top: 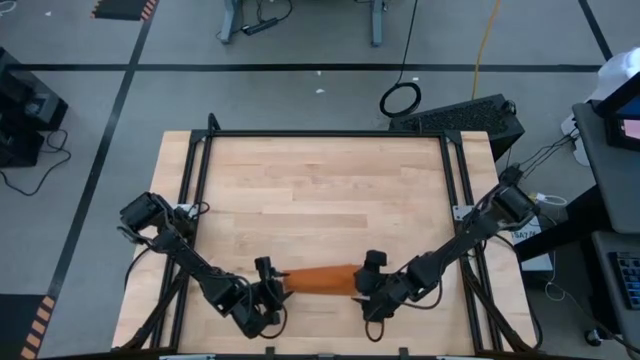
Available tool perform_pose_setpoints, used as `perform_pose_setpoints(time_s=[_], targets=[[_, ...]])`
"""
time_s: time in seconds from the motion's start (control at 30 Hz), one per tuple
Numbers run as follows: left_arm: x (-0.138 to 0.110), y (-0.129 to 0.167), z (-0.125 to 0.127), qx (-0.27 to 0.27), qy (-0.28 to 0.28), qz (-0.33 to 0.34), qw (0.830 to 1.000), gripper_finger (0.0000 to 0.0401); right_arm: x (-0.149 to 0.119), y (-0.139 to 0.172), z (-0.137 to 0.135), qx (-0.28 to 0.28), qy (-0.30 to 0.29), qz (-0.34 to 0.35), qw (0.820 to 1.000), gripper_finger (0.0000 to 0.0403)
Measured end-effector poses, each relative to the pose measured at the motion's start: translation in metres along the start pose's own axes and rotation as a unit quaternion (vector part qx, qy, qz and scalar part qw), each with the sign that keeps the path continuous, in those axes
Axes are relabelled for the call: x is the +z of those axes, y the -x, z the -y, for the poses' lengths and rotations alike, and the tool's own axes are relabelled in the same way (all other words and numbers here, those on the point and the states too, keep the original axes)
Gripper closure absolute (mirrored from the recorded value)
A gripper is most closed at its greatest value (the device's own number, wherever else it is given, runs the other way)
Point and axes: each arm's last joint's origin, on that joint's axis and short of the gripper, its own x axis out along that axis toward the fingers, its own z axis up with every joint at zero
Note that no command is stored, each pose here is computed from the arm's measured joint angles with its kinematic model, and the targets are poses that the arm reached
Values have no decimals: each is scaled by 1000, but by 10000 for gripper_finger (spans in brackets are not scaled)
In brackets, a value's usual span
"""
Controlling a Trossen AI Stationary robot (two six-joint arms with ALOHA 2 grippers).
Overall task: Roll towel
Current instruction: Roll the brown towel
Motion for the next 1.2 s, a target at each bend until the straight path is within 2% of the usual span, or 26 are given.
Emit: perform_pose_setpoints(time_s=[0.13, 0.23, 0.43, 0.57, 0.67, 0.8, 0.93, 1.1, 1.2], targets=[[-1, 0, 0, 0, -2, -1, 1000, 159, -11, -19, 3, -7, -7, -4, 1000, 48], [-1, 0, -1, 1, -14, -4, 1000, 159, -13, -26, 7, -16, -11, -10, 1000, 36], [-4, -2, -4, -4, -25, -26, 999, 159, -2, -13, 5, -2, -3, -15, 1000, 40], [-3, -5, -6, -10, -13, -35, 999, 159, 3, -1, 5, -41, 36, -42, 998, 41], [-4, -9, -9, -8, -1, -34, 999, 159, 7, -2, 5, -43, 43, -34, 998, 41], [-8, -15, -15, 0, 7, -36, 999, 159, 6, -12, 13, -40, 36, -34, 998, 38], [-15, -21, -23, 10, 21, -41, 999, 159, 7, -26, 20, -13, 12, -38, 999, 18], [-20, -26, -28, 1, 26, -52, 998, 159, 1, -45, 29, -33, 8, -53, 998, 6], [-22, -27, -30, 1, 27, -57, 998, 159, 0, -50, 32, -61, 6, -46, 997, 25]])
